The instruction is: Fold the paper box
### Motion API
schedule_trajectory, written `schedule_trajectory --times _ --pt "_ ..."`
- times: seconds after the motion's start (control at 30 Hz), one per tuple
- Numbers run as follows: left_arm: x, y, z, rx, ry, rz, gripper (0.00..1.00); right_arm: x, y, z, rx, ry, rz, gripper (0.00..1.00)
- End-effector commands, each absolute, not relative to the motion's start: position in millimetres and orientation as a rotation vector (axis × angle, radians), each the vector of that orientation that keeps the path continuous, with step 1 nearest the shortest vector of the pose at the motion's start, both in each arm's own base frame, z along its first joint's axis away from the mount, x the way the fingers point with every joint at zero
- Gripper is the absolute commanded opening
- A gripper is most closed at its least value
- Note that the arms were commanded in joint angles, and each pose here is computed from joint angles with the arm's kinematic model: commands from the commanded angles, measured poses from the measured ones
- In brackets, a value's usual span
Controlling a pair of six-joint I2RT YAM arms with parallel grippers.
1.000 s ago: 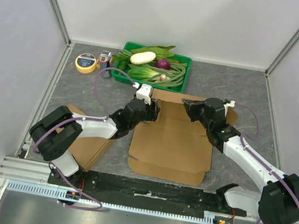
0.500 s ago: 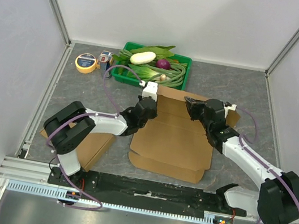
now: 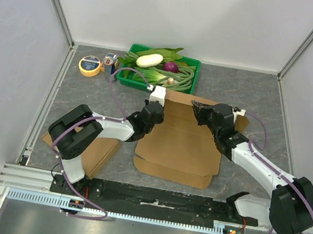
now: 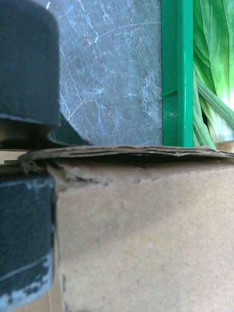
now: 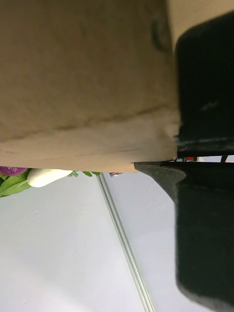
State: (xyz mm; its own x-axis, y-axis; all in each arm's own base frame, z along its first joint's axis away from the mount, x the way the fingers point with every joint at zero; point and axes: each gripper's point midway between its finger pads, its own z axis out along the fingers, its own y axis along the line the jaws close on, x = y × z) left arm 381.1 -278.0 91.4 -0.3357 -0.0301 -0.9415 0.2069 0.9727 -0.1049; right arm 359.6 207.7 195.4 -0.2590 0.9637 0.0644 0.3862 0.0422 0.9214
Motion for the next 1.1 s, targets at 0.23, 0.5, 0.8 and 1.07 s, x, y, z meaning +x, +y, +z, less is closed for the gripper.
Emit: schedule_trajectory --times 0.23,0.5,0.8,1.07 --pt "394 -245 86 0.043 1.864 0.158 0.02 335 223 155 1.434 1.874 1.183 0.0" --pt "397 -265 80 0.098 1.922 0.066 0.06 340 229 159 1.434 1.857 1.211 0.0" --pt "334 -298 116 0.266 1.939 -0.505 0.95 341 223 156 1.377 1.86 1.161 0.0" --pt "308 -230 143 0.056 1.945 -0.744 0.89 338 219 144 1.351 1.88 1.12 0.0"
